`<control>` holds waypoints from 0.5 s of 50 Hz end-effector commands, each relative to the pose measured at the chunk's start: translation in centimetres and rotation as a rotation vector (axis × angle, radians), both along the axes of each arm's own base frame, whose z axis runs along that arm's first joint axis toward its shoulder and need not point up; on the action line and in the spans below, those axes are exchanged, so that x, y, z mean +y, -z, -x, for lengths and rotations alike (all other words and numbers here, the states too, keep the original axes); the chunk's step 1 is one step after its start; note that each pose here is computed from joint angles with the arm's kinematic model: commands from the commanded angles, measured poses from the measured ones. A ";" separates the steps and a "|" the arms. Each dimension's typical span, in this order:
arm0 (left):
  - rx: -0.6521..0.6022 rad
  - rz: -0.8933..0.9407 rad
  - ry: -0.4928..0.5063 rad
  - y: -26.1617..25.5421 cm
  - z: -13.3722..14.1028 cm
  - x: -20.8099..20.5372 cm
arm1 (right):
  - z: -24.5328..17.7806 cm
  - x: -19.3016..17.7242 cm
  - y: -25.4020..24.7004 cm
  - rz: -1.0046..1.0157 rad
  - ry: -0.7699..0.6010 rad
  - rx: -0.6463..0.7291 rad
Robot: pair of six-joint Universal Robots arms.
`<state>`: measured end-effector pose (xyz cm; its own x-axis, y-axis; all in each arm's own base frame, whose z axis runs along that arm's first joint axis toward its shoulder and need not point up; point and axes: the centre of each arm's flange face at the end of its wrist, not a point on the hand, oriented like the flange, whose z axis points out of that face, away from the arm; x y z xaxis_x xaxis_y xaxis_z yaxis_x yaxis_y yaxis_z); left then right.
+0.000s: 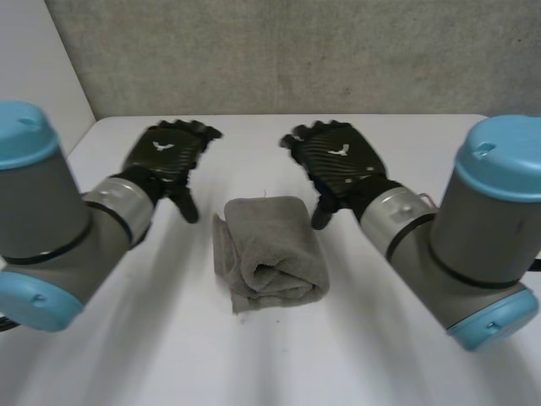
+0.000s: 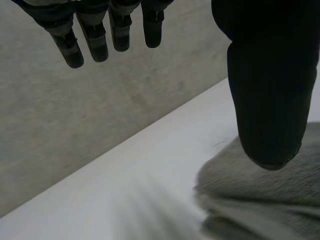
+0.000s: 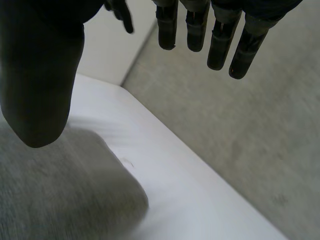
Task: Fold the towel.
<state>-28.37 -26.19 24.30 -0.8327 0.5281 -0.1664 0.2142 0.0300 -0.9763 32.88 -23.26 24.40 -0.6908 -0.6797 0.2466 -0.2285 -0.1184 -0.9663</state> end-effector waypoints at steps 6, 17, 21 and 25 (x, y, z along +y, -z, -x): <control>0.013 -0.209 0.045 4.2 5.8 2.3 | 1.9 -3.4 4.3 -0.269 0.113 -0.022; -0.042 -0.298 -0.085 7.7 5.4 1.8 | -0.2 -3.9 9.5 -0.382 0.079 0.062; -0.073 -0.327 -0.093 8.7 4.9 2.2 | -0.9 -3.6 10.8 -0.403 0.062 0.084; -0.142 -0.346 -0.089 10.1 4.2 3.0 | -1.2 -3.7 12.2 -0.409 0.054 0.118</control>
<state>-33.54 -24.10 15.88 -0.8719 0.4864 -0.0568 0.2558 0.3535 -0.8998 33.42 -27.09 14.07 -0.7302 -0.6827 0.0264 -0.2938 0.2789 -0.9143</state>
